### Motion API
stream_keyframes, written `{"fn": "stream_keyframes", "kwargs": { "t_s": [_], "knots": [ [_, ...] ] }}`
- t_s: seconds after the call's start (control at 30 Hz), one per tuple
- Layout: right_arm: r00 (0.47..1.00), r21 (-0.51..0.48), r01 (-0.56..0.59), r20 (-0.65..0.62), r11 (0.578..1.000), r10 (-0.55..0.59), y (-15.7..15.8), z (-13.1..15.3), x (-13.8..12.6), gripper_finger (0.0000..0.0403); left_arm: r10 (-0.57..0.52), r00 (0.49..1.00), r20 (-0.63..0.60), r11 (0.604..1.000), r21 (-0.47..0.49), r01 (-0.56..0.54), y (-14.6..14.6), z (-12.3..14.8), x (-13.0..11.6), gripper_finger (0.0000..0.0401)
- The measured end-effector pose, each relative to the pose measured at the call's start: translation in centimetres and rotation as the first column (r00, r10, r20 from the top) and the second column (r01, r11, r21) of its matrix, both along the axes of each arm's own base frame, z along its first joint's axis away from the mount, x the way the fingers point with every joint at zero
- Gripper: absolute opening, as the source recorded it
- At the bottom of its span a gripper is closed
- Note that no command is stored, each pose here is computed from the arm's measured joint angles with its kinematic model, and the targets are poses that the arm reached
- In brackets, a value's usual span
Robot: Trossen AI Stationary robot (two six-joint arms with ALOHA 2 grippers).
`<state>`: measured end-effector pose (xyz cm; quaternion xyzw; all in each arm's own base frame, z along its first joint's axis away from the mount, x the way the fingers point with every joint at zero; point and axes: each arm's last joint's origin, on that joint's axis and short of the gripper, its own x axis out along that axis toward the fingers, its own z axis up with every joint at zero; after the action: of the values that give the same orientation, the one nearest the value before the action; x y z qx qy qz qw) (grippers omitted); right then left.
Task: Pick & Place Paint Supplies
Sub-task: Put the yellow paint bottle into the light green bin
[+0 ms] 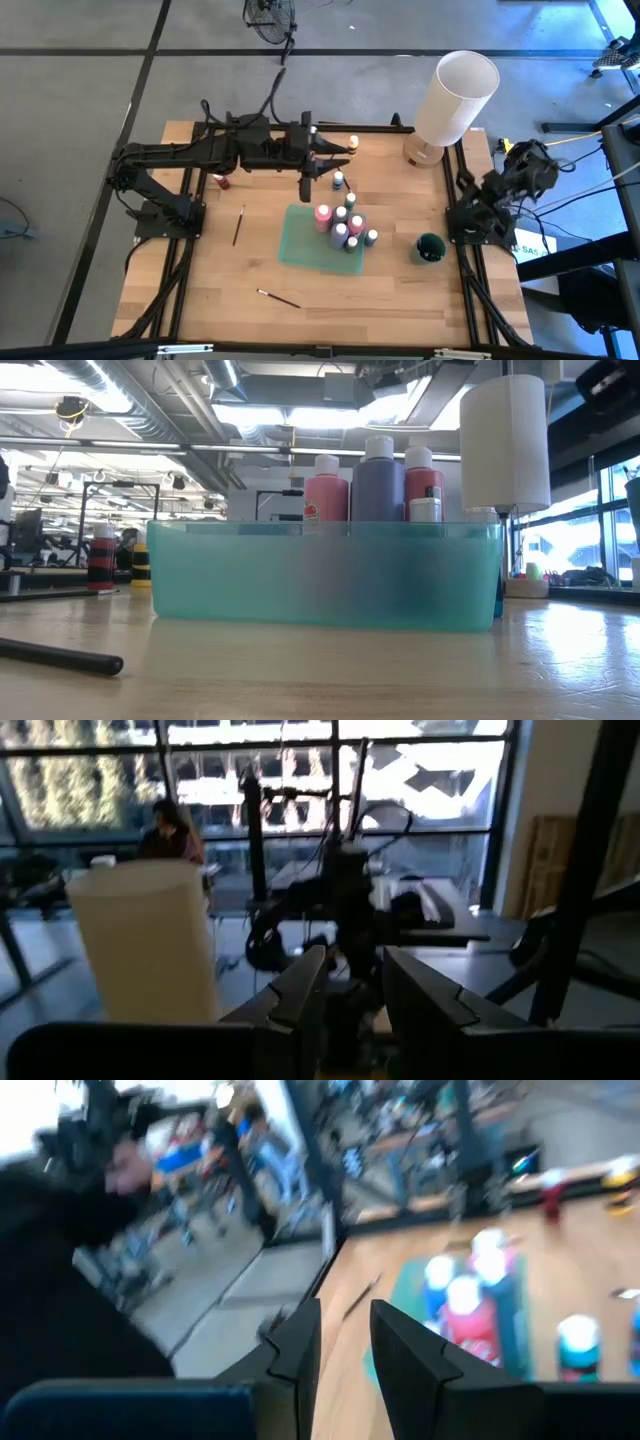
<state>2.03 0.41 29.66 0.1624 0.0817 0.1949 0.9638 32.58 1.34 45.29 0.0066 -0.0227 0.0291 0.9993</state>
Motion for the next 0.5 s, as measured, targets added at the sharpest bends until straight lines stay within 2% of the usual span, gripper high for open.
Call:
{"fn": "stream_keyframes", "kwargs": {
  "t_s": [0.13, 0.27, 0.5],
  "knots": [
    [0.994, 0.069, 0.087, 0.065, 0.994, -0.092, -0.9, 1.7, -0.4, 0.0092, 0.099, 0.989, -0.111, 0.995, -0.001, -0.100, 0.5, -0.5, -1.1, 0.0097],
    [0.977, 0.045, 0.152, 0.142, 0.987, -0.157, -1.3, 2.5, -0.5, 0.0092, 0.181, 0.957, -0.227, 0.982, -0.005, -0.187, 2.0, -0.5, -2.6, 0.0097],
    [0.949, 0.046, 0.203, 0.236, 0.978, -0.208, -1.5, 3.6, -0.6, 0.0092, 0.243, 0.842, -0.481, 0.951, -0.052, -0.304, 4.8, -0.4, -5.3, 0.0097]
  ]
}}
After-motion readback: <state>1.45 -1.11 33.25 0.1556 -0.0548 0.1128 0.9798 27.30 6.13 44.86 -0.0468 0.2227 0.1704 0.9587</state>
